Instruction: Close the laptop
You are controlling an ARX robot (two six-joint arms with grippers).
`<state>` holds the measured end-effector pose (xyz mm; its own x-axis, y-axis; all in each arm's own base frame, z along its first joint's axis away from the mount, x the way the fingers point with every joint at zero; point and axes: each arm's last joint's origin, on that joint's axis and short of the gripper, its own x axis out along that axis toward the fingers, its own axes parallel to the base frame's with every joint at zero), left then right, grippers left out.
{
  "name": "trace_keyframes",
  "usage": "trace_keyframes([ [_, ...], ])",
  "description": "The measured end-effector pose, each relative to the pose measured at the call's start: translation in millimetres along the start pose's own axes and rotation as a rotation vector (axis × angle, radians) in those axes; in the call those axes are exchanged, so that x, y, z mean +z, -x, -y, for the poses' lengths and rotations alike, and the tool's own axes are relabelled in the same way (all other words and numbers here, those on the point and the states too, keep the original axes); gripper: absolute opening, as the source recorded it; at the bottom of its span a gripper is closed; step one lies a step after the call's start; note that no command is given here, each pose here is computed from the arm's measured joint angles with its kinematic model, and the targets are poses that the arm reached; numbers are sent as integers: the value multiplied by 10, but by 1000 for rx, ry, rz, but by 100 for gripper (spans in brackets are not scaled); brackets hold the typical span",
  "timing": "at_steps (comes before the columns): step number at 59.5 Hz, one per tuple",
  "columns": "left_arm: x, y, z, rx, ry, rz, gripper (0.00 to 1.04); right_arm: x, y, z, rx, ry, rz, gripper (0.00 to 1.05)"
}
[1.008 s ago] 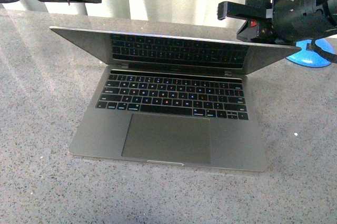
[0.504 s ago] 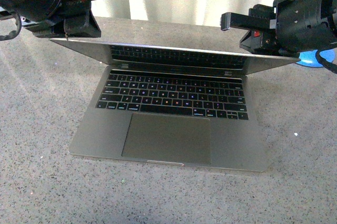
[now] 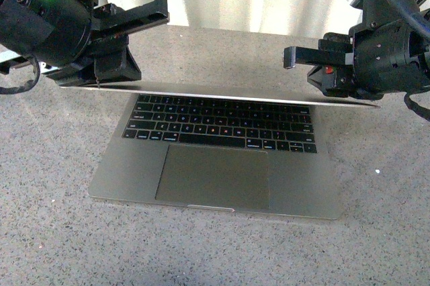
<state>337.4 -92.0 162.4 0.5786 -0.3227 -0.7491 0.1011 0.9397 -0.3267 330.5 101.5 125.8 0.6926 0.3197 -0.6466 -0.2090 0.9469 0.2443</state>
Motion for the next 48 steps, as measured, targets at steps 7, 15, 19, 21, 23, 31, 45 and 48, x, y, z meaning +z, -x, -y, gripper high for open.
trace_keyframes([
  [7, -103, -31, 0, -10, 17, -22, 4, -37, 1, 22, -6, -2, -1, 1],
  [15, -192, -58, -5, -12, 23, -32, 4, -128, -18, 51, -11, -6, -18, 1],
  [19, -205, -63, -9, -12, 26, -32, 4, -168, -28, 57, -12, -7, -25, 1],
  [21, -209, -65, -10, -13, 27, -32, 4, -193, -33, 58, -12, -9, -29, 1],
  [23, -212, -68, -14, -12, 30, -32, 4, -211, -37, 59, -12, -10, -33, 1],
  [31, -220, -78, -26, -10, 33, -34, 4, -282, -53, 50, -13, -11, -48, 1],
  [45, -279, -120, -65, -12, 49, -45, 4, -333, -74, 17, -5, -18, -57, 1],
  [48, -297, -132, -73, -11, 53, -48, 4, -342, -80, 18, -5, -19, -59, 1],
])
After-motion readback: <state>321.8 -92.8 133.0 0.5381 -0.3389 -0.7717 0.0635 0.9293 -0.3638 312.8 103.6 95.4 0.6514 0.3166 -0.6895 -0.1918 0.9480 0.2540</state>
